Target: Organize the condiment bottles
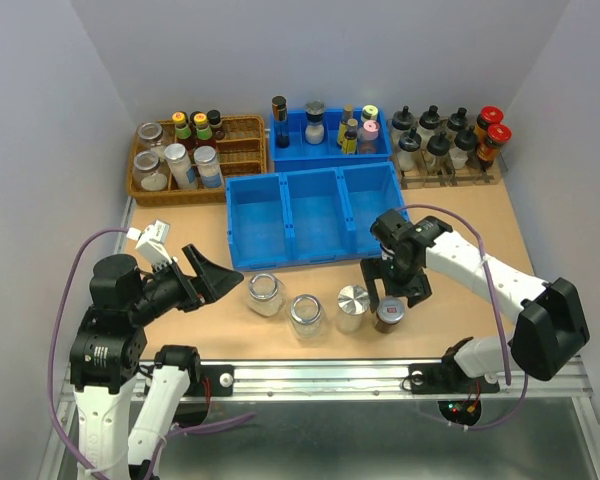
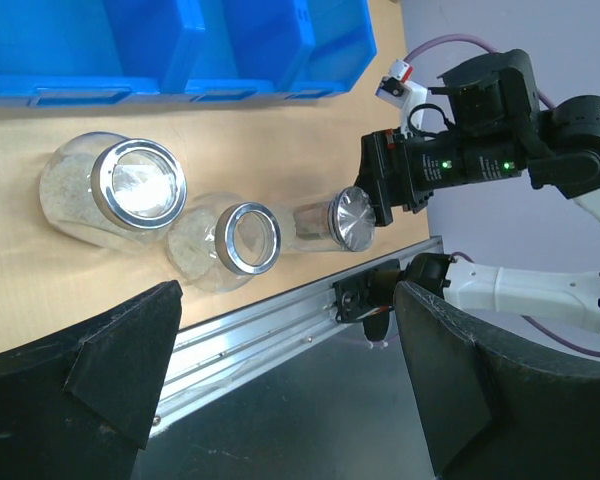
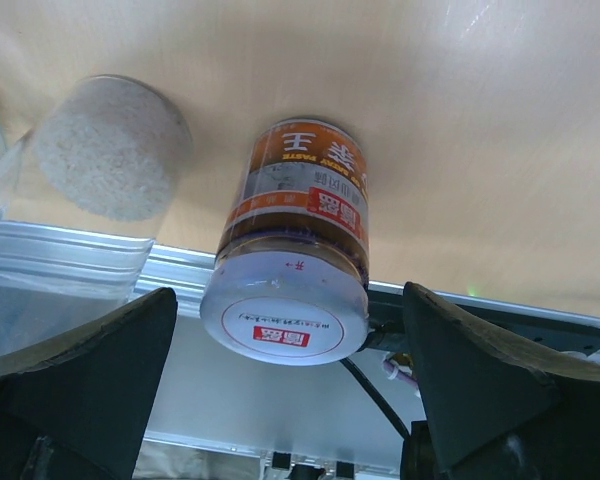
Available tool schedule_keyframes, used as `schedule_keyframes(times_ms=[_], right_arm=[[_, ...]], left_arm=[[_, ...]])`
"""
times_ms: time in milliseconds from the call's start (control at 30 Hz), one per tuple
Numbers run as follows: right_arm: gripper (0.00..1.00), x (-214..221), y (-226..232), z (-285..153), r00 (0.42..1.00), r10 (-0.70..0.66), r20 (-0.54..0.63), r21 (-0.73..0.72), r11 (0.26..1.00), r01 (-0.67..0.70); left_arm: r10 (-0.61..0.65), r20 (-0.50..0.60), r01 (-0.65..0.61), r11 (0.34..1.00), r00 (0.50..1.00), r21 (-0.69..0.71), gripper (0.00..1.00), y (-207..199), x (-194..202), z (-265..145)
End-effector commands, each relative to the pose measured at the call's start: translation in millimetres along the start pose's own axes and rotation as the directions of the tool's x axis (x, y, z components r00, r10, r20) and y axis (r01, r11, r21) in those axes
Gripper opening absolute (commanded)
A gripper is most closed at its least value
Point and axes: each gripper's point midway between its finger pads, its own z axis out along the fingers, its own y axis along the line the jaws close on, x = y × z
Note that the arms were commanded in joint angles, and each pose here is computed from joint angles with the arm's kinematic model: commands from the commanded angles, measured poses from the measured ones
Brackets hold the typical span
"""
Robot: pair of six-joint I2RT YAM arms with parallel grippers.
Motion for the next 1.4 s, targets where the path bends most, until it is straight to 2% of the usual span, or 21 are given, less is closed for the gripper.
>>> schedule_keyframes(times_ms=[0, 100, 267, 367, 433, 467, 567, 600, 700, 767, 900, 1033, 1267, 1367], right_arm=[[0.98, 1.9, -0.8, 9.4, 1.000, 0.002, 0.006, 0.014, 1.000, -0.002], [0.90, 3.0, -1.6, 11.1, 1.000, 0.009, 0.007, 0.015, 1.000, -0.010], [0.84, 5.0, -3.8, 15.2, 1.000, 0.017, 0.000, 0.025, 1.000, -0.017], [0.68, 2.3, -4.8, 14.5, 1.000, 0.020, 0.013, 0.034, 0.999, -0.021], [0.62, 2.9, -5.0, 15.0, 1.000, 0.018, 0.008, 0.035, 0.999, -0.018], [0.51, 2.8, -5.2, 15.0, 1.000, 0.018, 0.009, 0.036, 0.999, -0.018], [0.33, -2.0, -6.7, 9.1, 0.999, 0.021, 0.030, 0.052, 0.998, -0.022], [0.19, -5.0, -7.1, 5.4, 0.999, 0.022, 0.043, 0.059, 0.998, -0.024], [0.00, -24.1, -11.2, -18.7, 0.991, 0.036, 0.132, 0.107, 0.993, -0.051], [0.00, -37.7, -14.2, -37.6, 0.979, 0.040, 0.200, 0.137, 0.988, -0.068], [0.00, -77.0, 0.7, -104.3, 0.920, 0.048, 0.389, 0.086, 0.992, -0.089], [0.00, -110.2, 11.7, -139.0, 0.871, 0.054, 0.489, 0.070, 0.992, -0.101], [0.01, -186.8, 22.2, -159.4, 0.811, 0.056, 0.582, 0.115, 0.982, -0.151], [0.00, -215.0, 13.4, -161.6, 0.796, 0.088, 0.599, 0.112, 0.975, -0.192]], left_arm=[[0.045, 0.031, -0.046, 0.999, 0.999, 0.030, 0.99, -6.9, -3.7, -4.2], [0.041, 0.033, -0.042, 0.999, 0.999, 0.029, 0.99, -6.5, -3.2, -4.5], [0.038, 0.033, -0.039, 0.999, 0.999, 0.029, 0.99, -6.4, -3.6, -3.9], [0.035, 0.032, -0.036, 0.999, 0.999, 0.028, 0.99, -5.6, -3.0, -3.3], [0.033, 0.032, -0.033, 0.999, 0.999, 0.031, 0.99, -5.6, -2.8, -2.9], [0.032, 0.035, -0.033, 0.999, 0.999, 0.031, 0.99, -5.6, -2.9, -3.2], [0.028, 0.034, -0.029, 0.999, 0.999, 0.032, 0.99, -5.5, -2.4, -2.9], [0.030, 0.037, -0.032, 0.999, 0.999, 0.034, 0.99, -6.0, -2.5, -3.4], [0.028, 0.041, -0.029, 0.999, 0.999, 0.040, 0.99, -8.4, -3.8, -4.3], [0.030, 0.046, -0.032, 0.999, 0.998, 0.044, 0.99, -10.0, -5.0, -5.1], [0.035, 0.053, -0.038, 0.998, 0.998, 0.057, 0.99, -14.2, -7.3, -6.3], [0.040, 0.058, -0.043, 0.997, 0.997, 0.063, 0.99, -16.3, -9.6, -6.3], [0.039, 0.062, -0.043, 0.997, 0.997, 0.065, 0.99, -16.1, -13.4, -2.3], [0.042, 0.066, -0.047, 0.996, 0.997, 0.072, 0.99, -18.0, -15.9, -1.3]])
